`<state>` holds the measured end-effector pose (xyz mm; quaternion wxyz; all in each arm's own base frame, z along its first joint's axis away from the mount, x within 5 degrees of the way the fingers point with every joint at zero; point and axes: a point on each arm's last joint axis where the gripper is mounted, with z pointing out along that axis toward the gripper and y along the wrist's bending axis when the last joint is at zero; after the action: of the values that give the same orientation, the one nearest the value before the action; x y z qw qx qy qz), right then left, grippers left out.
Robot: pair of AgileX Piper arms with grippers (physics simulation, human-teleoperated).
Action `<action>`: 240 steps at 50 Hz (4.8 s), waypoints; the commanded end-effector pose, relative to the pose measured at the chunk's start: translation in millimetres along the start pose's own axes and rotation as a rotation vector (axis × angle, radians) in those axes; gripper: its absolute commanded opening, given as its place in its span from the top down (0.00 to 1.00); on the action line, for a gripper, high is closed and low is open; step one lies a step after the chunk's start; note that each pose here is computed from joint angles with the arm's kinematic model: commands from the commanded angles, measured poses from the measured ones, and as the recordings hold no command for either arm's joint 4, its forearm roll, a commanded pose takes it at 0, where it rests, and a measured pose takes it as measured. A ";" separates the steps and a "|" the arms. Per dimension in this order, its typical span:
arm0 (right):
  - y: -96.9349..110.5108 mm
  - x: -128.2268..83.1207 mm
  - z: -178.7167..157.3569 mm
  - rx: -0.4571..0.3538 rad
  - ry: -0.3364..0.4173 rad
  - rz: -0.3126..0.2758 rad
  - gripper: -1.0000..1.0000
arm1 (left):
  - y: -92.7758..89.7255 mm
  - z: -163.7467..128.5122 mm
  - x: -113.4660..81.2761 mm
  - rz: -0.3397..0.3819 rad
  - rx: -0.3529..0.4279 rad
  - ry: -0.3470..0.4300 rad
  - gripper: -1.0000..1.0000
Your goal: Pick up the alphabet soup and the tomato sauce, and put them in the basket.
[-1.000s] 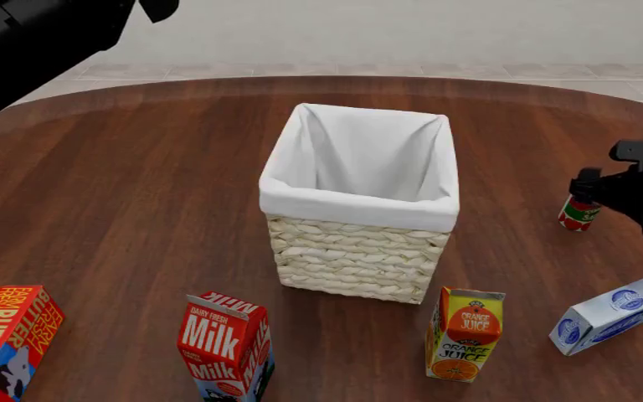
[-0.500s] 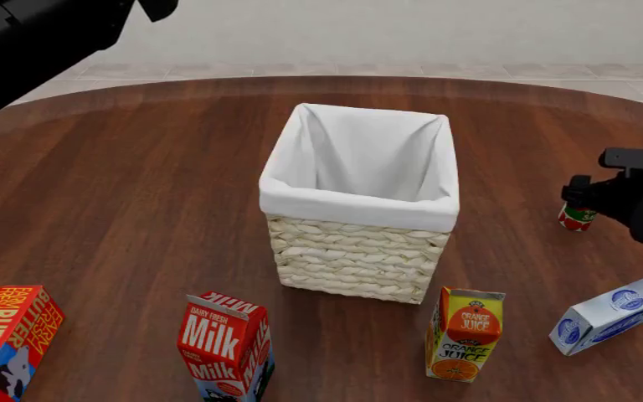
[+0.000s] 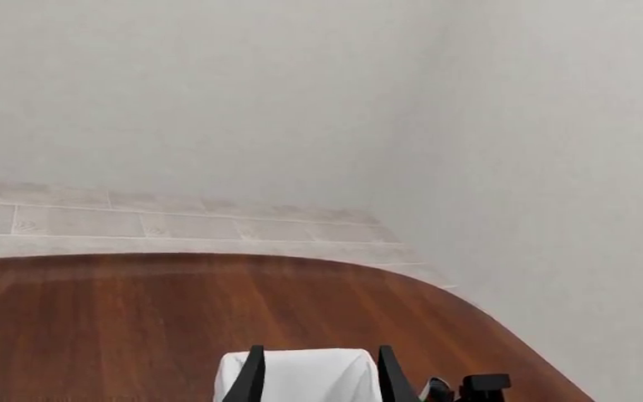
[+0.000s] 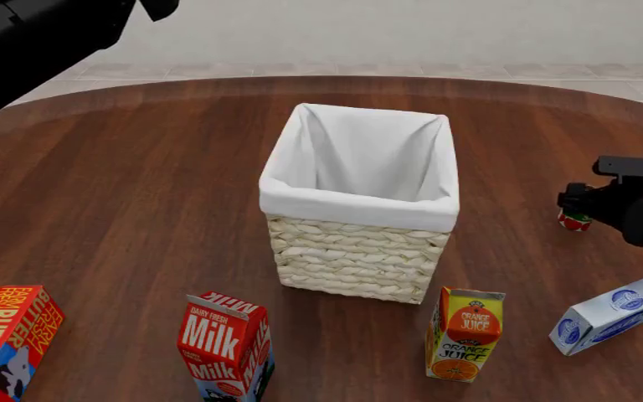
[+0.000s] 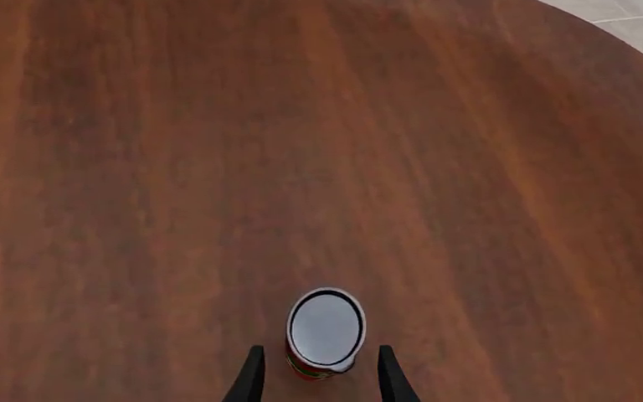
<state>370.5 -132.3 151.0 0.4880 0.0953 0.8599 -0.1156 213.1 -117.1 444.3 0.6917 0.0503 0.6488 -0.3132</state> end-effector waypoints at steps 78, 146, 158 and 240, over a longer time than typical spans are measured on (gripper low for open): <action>-1.3 8.8 12.1 0.007 -0.012 -0.016 1.00 | 6.4 12.1 13.2 -0.011 -0.014 0.021 0.00; 41.1 -28.8 -119.5 -0.110 -0.226 -0.030 1.00 | 2.5 7.2 12.1 -0.022 0.004 0.010 0.00; 45.2 -29.3 -147.6 -0.133 -0.262 -0.033 1.00 | 3.3 6.7 12.4 -0.025 0.002 0.007 0.00; 61.8 -52.9 -323.3 -0.384 -0.479 -0.175 1.00 | 3.6 -6.5 10.3 -0.033 0.004 -0.008 0.00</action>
<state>160.5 9.9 339.7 0.6674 -0.0801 0.7397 -0.0311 210.1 -115.9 433.4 0.6892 0.0402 0.6458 -0.3260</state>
